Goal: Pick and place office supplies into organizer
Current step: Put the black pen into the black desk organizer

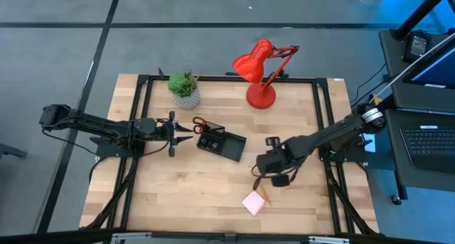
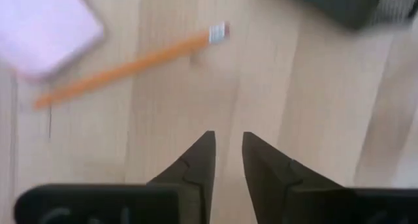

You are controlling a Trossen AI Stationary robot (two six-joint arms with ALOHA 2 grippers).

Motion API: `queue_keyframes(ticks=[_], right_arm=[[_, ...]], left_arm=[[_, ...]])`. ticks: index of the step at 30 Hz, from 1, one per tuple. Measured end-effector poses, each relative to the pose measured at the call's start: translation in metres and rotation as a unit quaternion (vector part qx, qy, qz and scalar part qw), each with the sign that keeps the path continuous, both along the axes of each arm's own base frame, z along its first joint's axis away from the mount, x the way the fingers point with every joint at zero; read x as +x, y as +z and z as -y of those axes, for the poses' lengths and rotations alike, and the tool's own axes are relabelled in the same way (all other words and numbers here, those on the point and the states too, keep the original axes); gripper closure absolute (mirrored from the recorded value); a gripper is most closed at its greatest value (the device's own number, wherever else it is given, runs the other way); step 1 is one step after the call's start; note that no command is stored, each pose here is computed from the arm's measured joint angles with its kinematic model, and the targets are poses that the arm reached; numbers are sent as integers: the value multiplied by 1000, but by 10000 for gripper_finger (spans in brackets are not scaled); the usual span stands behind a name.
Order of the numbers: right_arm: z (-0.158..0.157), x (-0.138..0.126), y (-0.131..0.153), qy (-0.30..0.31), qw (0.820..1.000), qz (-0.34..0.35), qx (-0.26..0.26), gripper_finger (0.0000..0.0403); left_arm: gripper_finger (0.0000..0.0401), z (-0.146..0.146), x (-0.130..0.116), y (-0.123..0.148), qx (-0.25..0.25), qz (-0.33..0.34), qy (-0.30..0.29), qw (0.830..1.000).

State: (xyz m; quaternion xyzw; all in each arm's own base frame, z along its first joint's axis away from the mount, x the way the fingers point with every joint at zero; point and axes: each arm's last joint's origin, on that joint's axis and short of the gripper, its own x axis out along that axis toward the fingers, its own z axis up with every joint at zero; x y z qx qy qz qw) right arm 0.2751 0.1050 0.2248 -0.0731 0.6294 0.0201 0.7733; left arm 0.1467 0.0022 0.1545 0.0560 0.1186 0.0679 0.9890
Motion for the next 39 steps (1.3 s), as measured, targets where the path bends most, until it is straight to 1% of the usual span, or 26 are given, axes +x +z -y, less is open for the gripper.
queue_keyframes(ticks=[3,5,9,12,13,15,17,21,27,30,33,39], right_arm=[[-5,-15,3,-5,999,-38,-14,322],[-11,-23,3,11,998,-60,-25,322],[-17,-37,3,68,990,-111,-52,322],[-25,-44,3,94,986,-125,-57,322],[-29,-47,3,112,984,-128,-59,322],[-36,-52,3,156,977,-130,-60,322],[-41,-55,2,179,973,-132,-63,322],[-47,-64,-7,193,969,-139,-71,322],[-51,-71,-30,222,964,-131,-61,322],[-52,-70,-39,243,962,-111,-53,322],[-50,-72,-44,247,961,-116,-55,322],[-52,-70,-44,240,964,-102,-48,322]], left_arm=[[301,0,0,0,0,0,0,1000],[301,0,0,0,0,0,0,1000],[301,0,0,0,0,0,0,1000],[301,0,0,0,0,0,0,1000],[301,0,0,0,0,0,0,1000],[301,0,0,0,0,0,0,1000],[301,0,0,0,0,0,0,1000],[301,0,0,0,0,0,0,1000],[301,0,0,0,0,0,0,1000],[301,0,0,0,0,0,0,1000],[301,0,0,0,-1,0,0,1000],[301,0,0,0,-1,0,0,1000]])
